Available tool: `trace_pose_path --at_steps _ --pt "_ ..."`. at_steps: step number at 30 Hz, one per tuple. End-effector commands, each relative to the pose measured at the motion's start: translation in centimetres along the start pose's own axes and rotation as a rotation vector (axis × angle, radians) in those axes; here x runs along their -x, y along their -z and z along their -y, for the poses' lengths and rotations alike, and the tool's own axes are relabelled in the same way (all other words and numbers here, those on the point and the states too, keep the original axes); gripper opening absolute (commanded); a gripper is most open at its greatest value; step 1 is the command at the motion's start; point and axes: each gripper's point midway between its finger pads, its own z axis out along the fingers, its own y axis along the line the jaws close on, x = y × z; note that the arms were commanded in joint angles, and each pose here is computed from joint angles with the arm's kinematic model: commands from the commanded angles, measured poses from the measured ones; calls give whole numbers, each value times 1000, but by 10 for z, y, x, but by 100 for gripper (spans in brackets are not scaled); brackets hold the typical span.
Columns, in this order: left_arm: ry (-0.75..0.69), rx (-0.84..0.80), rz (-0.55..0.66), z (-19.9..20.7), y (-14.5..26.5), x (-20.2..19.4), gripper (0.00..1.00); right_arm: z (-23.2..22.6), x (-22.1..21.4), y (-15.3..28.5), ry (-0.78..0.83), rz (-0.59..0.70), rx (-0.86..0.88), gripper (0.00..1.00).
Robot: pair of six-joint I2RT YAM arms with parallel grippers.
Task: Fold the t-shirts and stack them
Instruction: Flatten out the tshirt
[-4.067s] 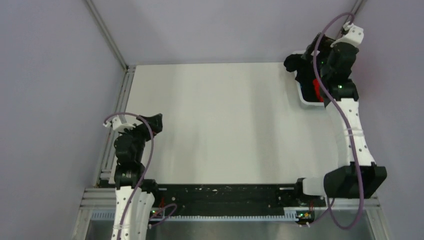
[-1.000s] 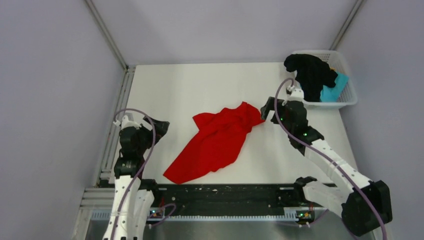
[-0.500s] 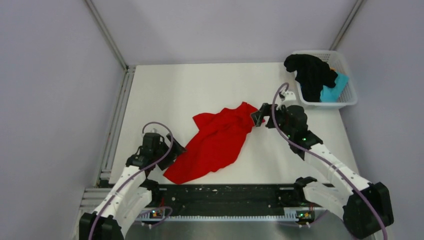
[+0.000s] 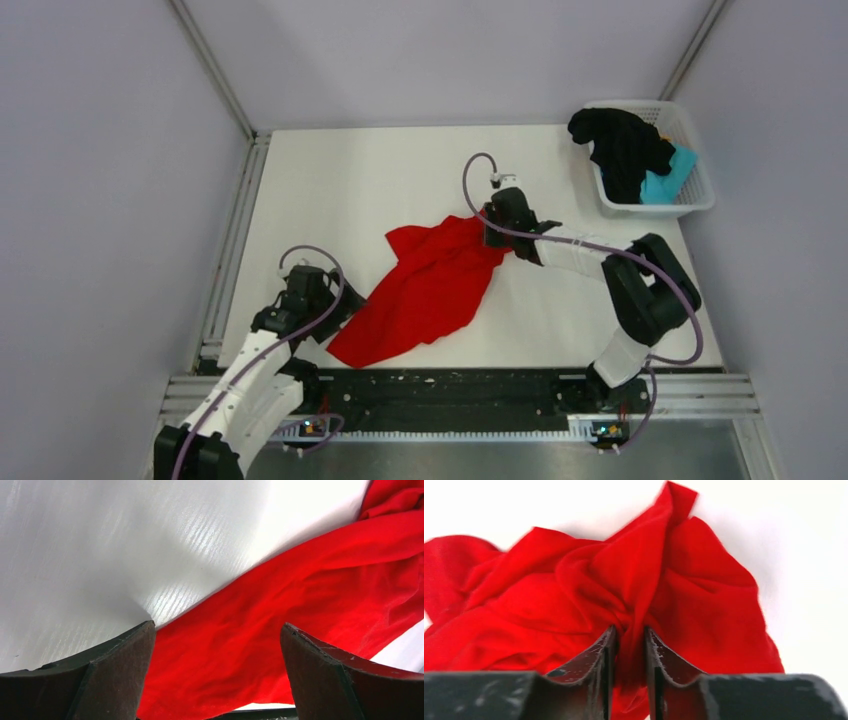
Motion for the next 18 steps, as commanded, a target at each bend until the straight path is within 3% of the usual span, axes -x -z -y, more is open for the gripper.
trace_pose_path --at_steps 1,4,11,15,18 --pt "-7 -15 42 11 7 13 99 19 15 -5 -46 44 -154 16" --pt "-18 -29 34 17 8 13 99 42 26 5 -85 89 -234 0" --pt "-78 -99 -8 41 1 8 98 121 28 42 -226 117 -308 0" --pt "-136 -57 -49 47 -4 2 95 119 27 52 -225 159 -261 2" --pt "-148 -28 -2 52 -12 9 96 112 31 53 -220 161 -223 2"
